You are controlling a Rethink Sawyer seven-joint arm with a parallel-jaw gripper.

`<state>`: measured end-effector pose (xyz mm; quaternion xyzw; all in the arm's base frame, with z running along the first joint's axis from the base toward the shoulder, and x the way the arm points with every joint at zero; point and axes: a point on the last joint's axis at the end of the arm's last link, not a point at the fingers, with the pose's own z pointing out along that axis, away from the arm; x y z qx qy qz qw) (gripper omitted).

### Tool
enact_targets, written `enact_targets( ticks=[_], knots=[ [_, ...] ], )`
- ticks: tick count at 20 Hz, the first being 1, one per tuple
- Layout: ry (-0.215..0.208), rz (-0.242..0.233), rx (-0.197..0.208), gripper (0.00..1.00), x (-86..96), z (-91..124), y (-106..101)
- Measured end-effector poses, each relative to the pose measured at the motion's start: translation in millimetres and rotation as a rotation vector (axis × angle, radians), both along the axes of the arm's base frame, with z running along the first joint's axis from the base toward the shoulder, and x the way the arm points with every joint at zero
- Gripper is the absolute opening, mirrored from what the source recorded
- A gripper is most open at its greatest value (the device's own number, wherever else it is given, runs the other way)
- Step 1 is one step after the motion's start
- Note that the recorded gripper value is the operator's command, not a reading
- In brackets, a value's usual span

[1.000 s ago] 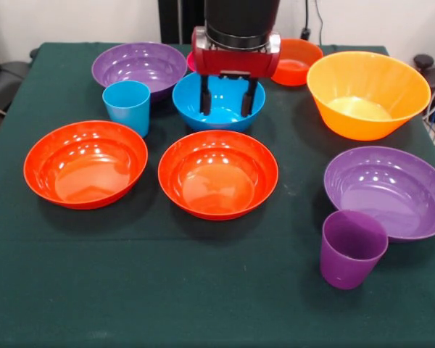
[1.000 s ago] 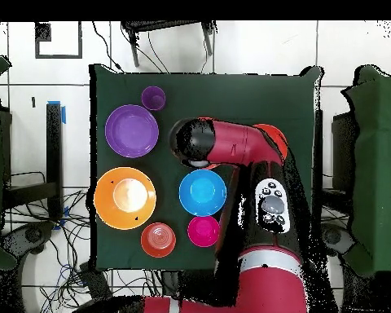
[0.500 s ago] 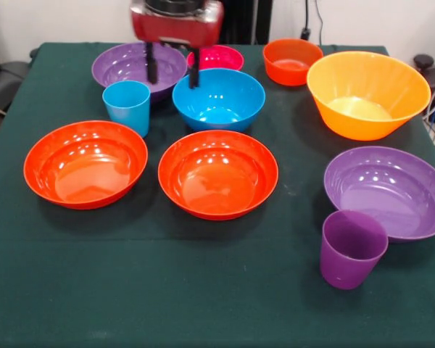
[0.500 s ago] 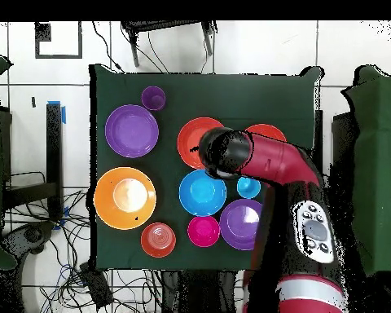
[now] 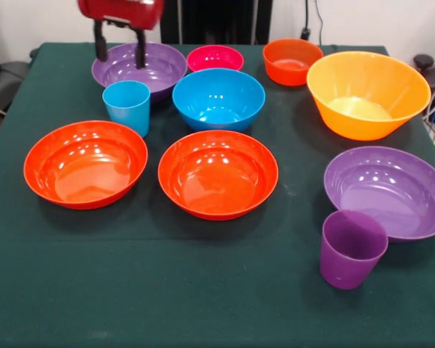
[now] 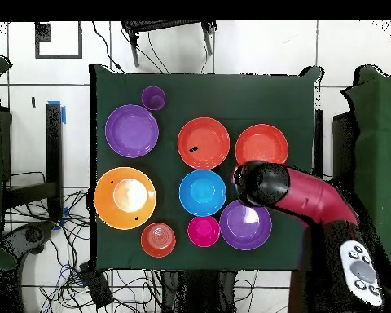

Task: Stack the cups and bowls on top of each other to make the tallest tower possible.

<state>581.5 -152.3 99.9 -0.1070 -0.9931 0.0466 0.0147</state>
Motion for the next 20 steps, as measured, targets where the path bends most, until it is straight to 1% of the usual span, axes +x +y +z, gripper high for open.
enact_targets(
  ticks=[1,3,5,6,7,8,11,13,14,20],
  knots=[
    [-0.003,-0.002,-0.005,1.0,-6.9,-2,-5],
    [-0.004,-0.001,-0.017,1.0,-31.1,-12,-16],
    [-0.002,0.001,-0.019,1.0,-41.1,-17,-18],
    [0.002,0.004,-0.021,1.0,-54.2,-22,-21],
    [0.007,0.008,-0.02,1.0,-63.6,-25,-21],
    [0.01,0.01,-0.019,1.0,-68.1,-27,-21],
    [0.026,0.02,-0.013,1.0,-88.9,-34,-19],
    [0.034,0.027,-0.01,1.0,-97.8,-37,-16],
    [0.041,0.035,-0.006,1.0,-106.2,-39,-13],
    [0.056,0.045,0.006,1.0,-117.8,-42,-5]
  ],
)
